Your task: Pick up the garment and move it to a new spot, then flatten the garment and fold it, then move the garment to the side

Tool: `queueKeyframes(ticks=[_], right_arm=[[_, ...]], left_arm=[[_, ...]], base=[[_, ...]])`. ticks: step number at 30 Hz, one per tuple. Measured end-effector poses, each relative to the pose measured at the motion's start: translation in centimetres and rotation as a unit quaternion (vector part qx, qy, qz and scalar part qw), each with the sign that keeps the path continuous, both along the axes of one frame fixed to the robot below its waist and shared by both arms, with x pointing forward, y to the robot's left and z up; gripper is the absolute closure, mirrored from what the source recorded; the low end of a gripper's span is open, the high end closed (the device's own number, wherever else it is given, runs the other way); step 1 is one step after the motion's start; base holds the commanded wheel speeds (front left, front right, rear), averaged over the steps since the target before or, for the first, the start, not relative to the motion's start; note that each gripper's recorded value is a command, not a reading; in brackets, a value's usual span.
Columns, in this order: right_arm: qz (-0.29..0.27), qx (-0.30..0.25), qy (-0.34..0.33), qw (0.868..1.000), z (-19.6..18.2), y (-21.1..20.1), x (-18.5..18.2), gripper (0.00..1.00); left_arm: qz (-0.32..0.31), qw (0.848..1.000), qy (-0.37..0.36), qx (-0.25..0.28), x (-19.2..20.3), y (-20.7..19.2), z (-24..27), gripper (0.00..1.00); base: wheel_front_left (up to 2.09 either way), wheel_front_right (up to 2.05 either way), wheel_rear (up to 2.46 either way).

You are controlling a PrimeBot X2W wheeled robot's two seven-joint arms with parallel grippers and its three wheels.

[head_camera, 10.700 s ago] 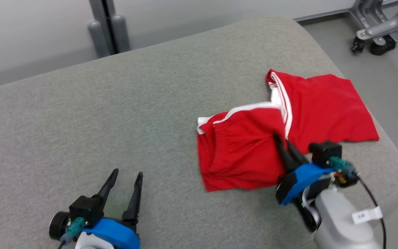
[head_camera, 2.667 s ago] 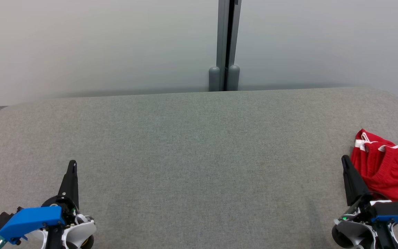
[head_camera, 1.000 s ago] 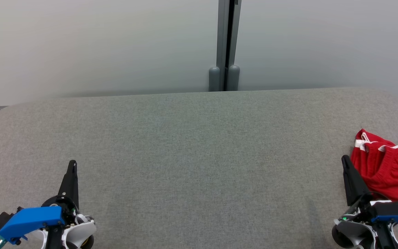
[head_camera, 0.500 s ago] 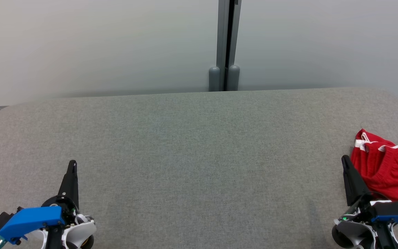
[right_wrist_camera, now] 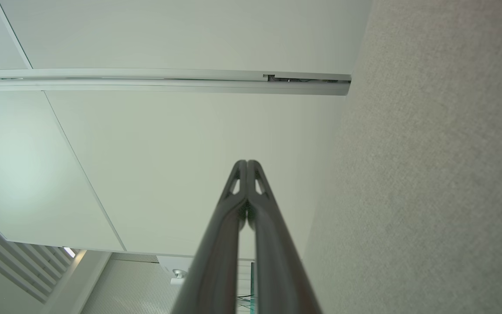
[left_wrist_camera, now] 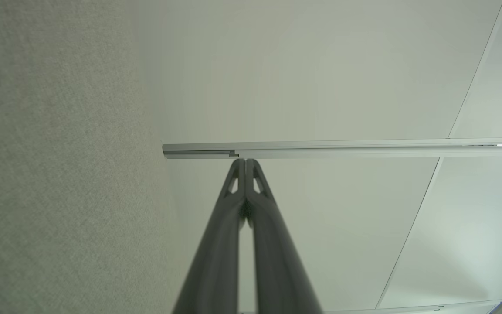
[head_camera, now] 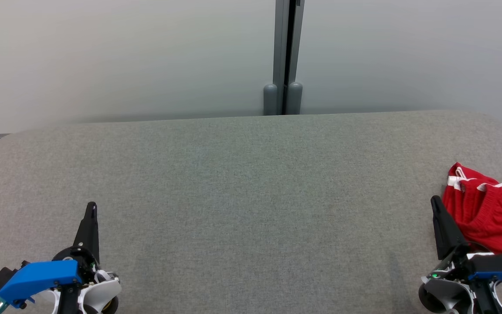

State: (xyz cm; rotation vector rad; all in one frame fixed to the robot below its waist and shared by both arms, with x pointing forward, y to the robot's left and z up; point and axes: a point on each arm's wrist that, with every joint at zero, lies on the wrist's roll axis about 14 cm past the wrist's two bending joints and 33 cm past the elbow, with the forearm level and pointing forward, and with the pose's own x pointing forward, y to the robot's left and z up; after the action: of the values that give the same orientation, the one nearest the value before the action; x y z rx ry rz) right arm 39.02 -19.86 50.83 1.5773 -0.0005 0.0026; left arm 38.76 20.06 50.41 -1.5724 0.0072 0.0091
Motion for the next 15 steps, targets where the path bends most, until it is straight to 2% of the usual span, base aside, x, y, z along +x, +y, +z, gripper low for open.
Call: queueKeyframes(ticks=[15], right_arm=[[0.0, 0.0, 0.0, 1.0, 0.0, 0.0, 0.0, 1.0]], left_arm=[[0.0, 1.0, 0.0, 0.0, 0.0, 0.0, 0.0, 1.0]], base=[[0.0, 0.0, 0.0]])
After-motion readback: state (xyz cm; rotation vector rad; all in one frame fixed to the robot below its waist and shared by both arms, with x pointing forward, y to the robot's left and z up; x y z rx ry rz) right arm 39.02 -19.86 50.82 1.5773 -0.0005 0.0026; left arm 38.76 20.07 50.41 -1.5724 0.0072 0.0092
